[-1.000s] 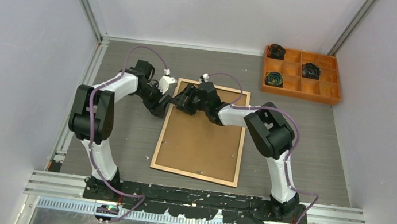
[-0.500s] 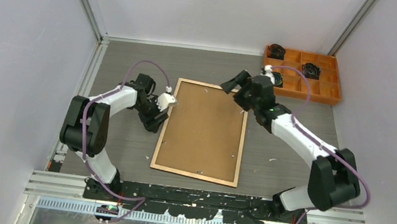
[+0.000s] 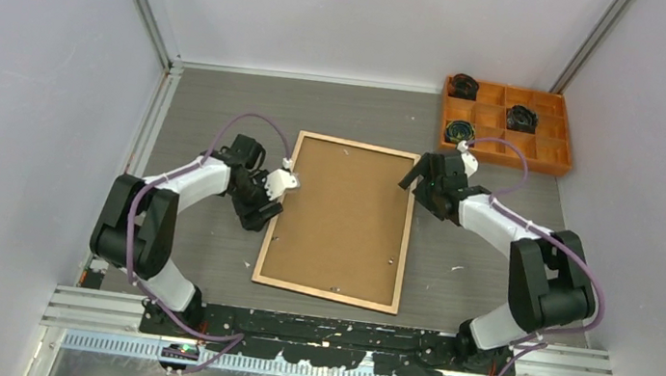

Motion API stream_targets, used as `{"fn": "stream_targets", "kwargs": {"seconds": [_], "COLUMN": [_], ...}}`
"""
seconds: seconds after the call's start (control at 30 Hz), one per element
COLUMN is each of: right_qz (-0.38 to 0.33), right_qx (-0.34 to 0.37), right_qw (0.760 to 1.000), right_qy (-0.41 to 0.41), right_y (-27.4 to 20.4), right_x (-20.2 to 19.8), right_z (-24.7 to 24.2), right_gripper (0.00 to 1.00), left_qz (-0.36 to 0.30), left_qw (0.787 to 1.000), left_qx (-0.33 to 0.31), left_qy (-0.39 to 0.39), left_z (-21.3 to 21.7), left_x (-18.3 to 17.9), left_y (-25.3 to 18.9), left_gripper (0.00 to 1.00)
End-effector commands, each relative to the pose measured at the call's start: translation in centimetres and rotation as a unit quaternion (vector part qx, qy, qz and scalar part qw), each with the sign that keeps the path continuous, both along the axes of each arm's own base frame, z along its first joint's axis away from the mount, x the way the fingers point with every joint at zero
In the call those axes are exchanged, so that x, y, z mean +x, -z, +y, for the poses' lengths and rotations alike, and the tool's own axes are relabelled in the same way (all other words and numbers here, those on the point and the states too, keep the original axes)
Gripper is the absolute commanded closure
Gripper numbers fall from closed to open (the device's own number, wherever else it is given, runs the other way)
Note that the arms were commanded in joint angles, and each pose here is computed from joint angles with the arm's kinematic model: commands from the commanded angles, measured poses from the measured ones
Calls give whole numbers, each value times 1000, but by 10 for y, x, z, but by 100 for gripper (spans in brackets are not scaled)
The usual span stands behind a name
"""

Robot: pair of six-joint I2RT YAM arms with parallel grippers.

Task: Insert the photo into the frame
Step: Adjust the photo frame at the center of the board.

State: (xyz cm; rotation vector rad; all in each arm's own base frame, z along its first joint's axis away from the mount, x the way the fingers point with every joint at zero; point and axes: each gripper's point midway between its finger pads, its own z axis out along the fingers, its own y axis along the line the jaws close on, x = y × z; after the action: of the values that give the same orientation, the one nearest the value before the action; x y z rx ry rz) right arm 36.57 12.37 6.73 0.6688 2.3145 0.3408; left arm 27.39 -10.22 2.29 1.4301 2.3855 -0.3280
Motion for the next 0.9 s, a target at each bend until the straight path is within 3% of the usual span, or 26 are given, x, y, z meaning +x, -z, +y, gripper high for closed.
{"fn": "stream_targets", "kwargs": {"seconds": [0.0,0.23,0.57,0.73,0.87], "right_qz": [-16,9,2,23,23], "right_qx": [4,56,125,164,135], "right_qw": [1000,998,975,949,947], "right_qy": [-3,-35,-185,-268,-292], "right_y": [5,32,5,3,-3], "right_x": [18,44,81,71,71], "right_z": [4,48,205,272,272], "right_gripper": [7,10,12,11,7], "left_qz": [-25,-23,-7,20,59], "left_qw": [999,998,991,985,979], "left_qx": [3,-8,-1,-6,-6], "left_qy": [20,64,133,170,196], "left_z": [-2,-28,-85,-116,-124], "left_x": [-1,-20,-49,-72,-95], "left_y": [-7,-6,-3,-2,-8], "left_gripper": [33,33,32,25,14]}}
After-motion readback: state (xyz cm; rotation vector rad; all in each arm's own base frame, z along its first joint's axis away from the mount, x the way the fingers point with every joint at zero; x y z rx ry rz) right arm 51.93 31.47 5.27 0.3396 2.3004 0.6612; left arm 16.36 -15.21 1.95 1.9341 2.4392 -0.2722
